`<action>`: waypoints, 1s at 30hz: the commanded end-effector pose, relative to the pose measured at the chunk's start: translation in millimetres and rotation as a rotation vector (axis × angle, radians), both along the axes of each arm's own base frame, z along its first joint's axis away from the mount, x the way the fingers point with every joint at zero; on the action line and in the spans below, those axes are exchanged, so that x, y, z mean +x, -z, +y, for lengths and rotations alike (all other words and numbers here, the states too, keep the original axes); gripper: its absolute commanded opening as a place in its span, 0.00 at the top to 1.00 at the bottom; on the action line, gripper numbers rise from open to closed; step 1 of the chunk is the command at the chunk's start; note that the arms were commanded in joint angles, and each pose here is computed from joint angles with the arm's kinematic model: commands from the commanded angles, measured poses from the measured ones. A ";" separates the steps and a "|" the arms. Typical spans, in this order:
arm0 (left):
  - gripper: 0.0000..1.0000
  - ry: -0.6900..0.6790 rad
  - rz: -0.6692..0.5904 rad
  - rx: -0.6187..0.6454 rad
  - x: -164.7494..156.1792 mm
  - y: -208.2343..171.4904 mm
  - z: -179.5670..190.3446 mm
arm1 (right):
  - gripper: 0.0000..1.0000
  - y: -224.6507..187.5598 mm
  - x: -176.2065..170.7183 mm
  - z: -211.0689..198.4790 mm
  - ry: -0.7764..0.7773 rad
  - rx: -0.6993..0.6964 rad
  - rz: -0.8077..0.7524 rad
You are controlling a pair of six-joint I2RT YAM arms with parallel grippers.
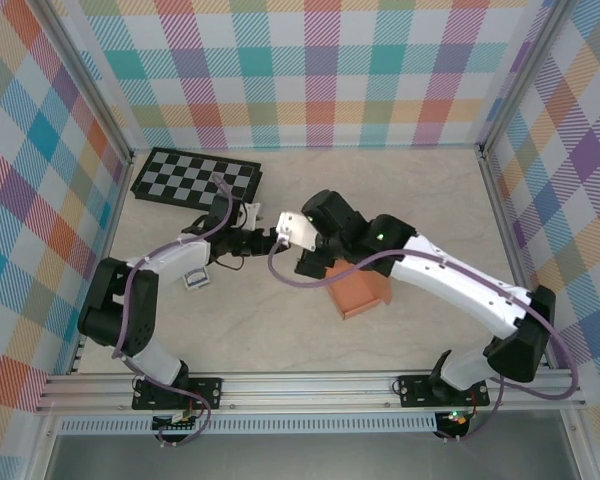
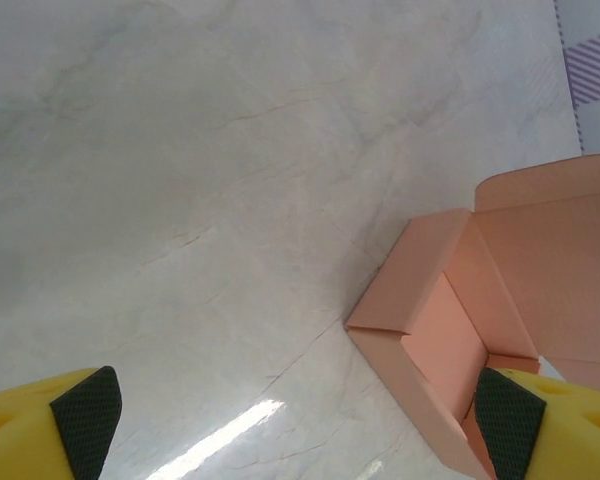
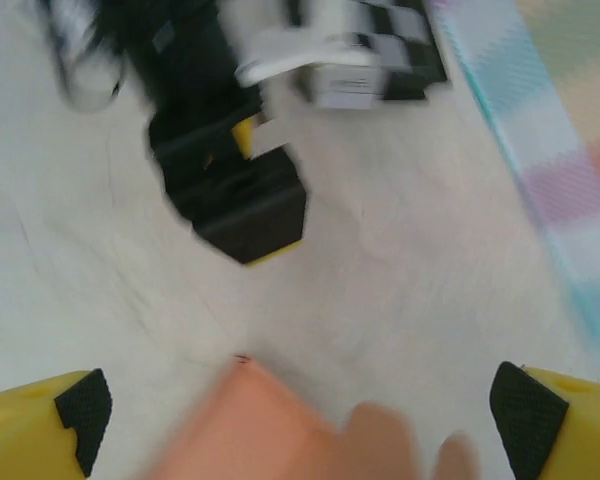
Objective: Fold the paper box
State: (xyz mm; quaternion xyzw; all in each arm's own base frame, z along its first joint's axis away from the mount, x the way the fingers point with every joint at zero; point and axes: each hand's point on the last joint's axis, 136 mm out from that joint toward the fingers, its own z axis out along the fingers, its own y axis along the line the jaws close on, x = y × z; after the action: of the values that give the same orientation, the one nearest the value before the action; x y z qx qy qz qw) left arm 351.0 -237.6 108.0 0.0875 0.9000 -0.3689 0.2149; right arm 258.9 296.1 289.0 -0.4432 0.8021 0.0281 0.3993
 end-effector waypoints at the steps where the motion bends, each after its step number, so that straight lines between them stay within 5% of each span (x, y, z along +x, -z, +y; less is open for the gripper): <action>1: 0.07 0.085 -0.050 -0.019 3.9 -14.5 -20.9 | 0.00 9.3 -15.3 -61.7 0.785 0.417 0.328; 5: 0.07 0.144 -0.076 -0.019 9.2 -18.4 -34.5 | 0.00 56.9 -61.6 -46.6 1.029 0.752 0.764; 7: 0.07 0.161 -0.072 -0.012 12.2 -14.2 -40.0 | 0.04 93.5 -83.3 -50.3 1.226 0.754 0.881; 12: 0.08 0.109 -0.022 0.026 24.6 0.7 -37.4 | 0.08 117.1 -125.2 -60.7 1.613 0.477 0.771; 15: 0.08 0.091 -0.013 0.030 26.1 2.6 -36.1 | 0.19 131.9 -135.3 -46.6 1.742 0.590 0.764; 19: 0.08 0.092 -0.012 0.043 25.6 3.8 -34.5 | 0.20 162.4 -134.2 -41.3 1.870 0.698 0.789; 24: 0.08 0.090 0.000 0.053 25.3 10.1 -33.5 | 0.22 178.8 -127.7 -72.9 1.999 0.719 0.642; 30: 0.09 0.092 0.014 0.054 27.1 15.4 -35.0 | 0.28 202.9 -116.8 -93.0 2.074 0.738 0.657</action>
State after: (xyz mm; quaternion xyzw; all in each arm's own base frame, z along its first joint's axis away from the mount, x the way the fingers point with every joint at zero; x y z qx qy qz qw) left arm 377.5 -267.7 93.1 0.1275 0.9042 -0.3572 0.1965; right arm 136.5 211.8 89.1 0.4543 0.8841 0.0137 0.1080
